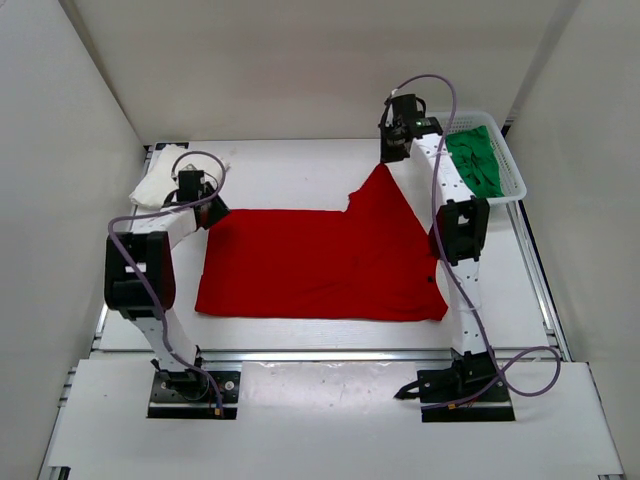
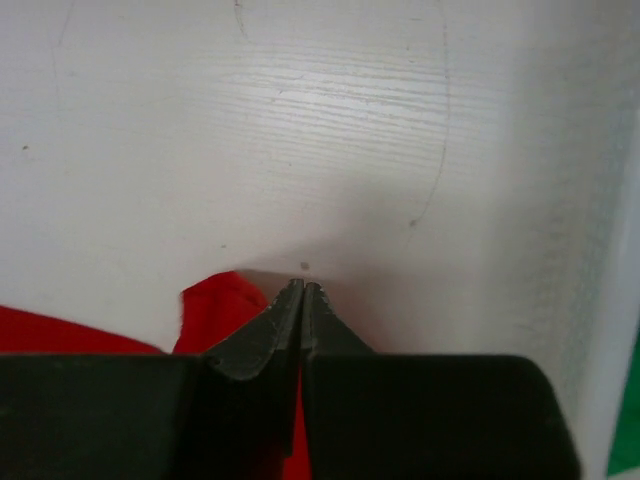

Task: Fold and stack the t-shirts
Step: Grap the side of the flattened tshirt furthest away from the robot with both arms, then fold the other side of the tshirt into a rectangle, then rotate the tshirt 85 degrees

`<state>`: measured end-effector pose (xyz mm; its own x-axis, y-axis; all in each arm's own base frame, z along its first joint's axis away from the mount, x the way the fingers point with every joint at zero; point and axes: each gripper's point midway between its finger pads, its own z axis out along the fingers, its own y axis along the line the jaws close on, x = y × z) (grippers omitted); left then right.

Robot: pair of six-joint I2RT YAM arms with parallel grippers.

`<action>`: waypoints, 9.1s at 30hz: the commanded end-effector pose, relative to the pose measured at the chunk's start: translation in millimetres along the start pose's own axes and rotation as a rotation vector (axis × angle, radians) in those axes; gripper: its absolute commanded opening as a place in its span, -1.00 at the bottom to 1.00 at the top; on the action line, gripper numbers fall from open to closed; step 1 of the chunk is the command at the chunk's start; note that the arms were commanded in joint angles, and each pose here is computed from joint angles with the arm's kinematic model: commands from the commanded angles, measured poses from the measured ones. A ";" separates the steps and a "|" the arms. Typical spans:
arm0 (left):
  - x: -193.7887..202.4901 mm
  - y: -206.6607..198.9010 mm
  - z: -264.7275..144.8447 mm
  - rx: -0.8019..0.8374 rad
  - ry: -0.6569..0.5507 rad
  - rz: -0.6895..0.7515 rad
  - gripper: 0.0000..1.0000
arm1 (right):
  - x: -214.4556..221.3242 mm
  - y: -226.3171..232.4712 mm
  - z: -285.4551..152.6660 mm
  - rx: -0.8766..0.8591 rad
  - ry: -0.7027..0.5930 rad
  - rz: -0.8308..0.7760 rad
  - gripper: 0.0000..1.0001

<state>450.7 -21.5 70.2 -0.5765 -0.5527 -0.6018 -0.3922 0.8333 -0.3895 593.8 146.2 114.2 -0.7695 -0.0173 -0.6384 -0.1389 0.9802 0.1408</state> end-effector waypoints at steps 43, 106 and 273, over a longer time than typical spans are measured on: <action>-32.0 30.0 69.6 -0.208 0.075 0.062 -0.46 | -14.7 20.7 -76.9 -0.036 -0.033 -0.065 -1.00; -3.9 65.3 -108.1 0.096 -0.111 -0.260 -0.18 | 273.8 -32.4 -227.2 0.021 -0.118 0.281 -0.78; 175.9 -111.3 -129.5 0.610 0.205 0.117 -0.10 | 250.1 35.8 -82.2 -0.180 0.073 0.313 -1.00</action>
<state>304.7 -203.5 79.3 -0.7330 -0.4490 -0.5110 0.0460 0.7168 -0.6958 319.1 156.6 19.2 -0.8367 0.2752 -0.4735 0.0312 0.8871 0.4605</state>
